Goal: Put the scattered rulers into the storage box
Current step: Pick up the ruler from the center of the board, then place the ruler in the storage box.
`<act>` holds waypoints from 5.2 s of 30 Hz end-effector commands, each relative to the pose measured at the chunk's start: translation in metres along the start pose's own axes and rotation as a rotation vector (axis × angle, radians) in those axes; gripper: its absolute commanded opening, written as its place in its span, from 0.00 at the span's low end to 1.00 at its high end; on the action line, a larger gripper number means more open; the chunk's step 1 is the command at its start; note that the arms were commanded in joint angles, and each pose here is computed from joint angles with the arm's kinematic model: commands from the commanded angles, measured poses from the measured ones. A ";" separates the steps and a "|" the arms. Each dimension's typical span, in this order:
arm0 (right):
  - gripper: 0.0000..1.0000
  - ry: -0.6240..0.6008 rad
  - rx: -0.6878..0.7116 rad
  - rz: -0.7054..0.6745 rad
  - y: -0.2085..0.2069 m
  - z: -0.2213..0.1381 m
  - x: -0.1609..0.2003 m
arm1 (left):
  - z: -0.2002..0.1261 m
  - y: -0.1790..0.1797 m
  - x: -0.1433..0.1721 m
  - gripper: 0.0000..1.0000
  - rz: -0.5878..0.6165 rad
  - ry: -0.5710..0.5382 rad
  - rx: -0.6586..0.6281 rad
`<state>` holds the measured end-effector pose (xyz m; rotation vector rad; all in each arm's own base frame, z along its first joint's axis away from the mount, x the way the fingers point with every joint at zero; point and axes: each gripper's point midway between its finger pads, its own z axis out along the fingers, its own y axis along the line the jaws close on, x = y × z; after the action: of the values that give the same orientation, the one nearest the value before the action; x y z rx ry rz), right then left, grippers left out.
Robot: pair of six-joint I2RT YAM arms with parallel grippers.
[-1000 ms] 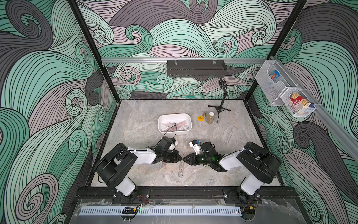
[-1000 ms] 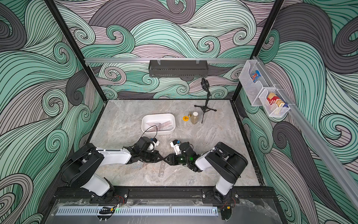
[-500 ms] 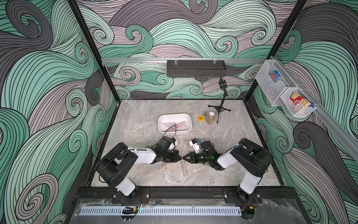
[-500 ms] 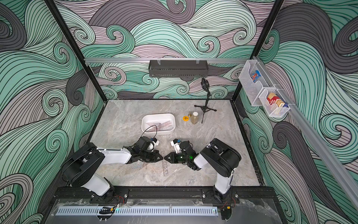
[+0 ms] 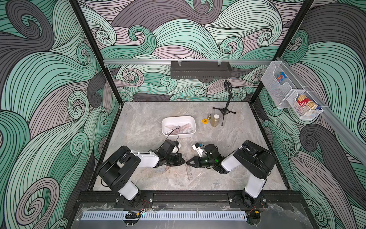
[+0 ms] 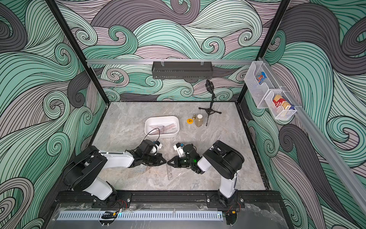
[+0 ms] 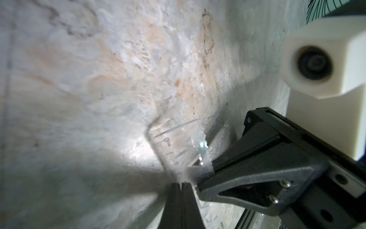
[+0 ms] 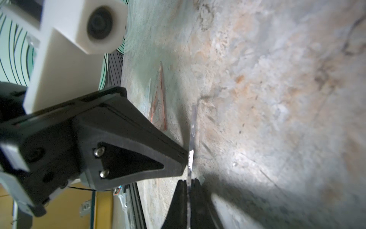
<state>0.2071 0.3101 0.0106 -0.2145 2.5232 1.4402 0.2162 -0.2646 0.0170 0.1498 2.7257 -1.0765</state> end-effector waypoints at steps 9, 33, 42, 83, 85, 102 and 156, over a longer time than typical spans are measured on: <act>0.00 -0.215 0.015 -0.081 0.056 -0.027 -0.091 | -0.095 -0.023 -0.078 0.19 0.029 -0.244 -0.056; 0.00 -1.030 -0.084 0.189 0.115 -0.080 -0.282 | -0.172 -0.052 -0.136 0.72 -0.043 -0.420 0.356; 0.00 -0.992 -0.128 0.182 0.125 -0.072 -0.275 | -0.179 -0.075 -0.154 0.79 -0.024 -0.443 0.567; 0.21 -0.795 -0.333 0.033 0.175 -0.065 -0.264 | -0.166 -0.078 -0.170 0.00 0.053 -0.423 0.564; 0.26 -0.786 -0.340 0.023 0.175 -0.065 -0.269 | -0.165 -0.077 -0.167 0.00 0.050 -0.418 0.564; 0.02 -0.786 -0.301 -0.043 0.172 -0.086 -0.292 | -0.163 -0.072 -0.154 0.00 0.055 -0.397 0.534; 0.59 -1.192 0.225 -0.164 0.117 -0.086 -0.324 | -0.206 0.035 -0.130 0.83 -0.036 -0.631 -0.261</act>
<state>0.4828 0.3148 0.1624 0.4523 1.6939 0.7643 0.3124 -0.0987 0.1544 -0.2681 2.2900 -0.6249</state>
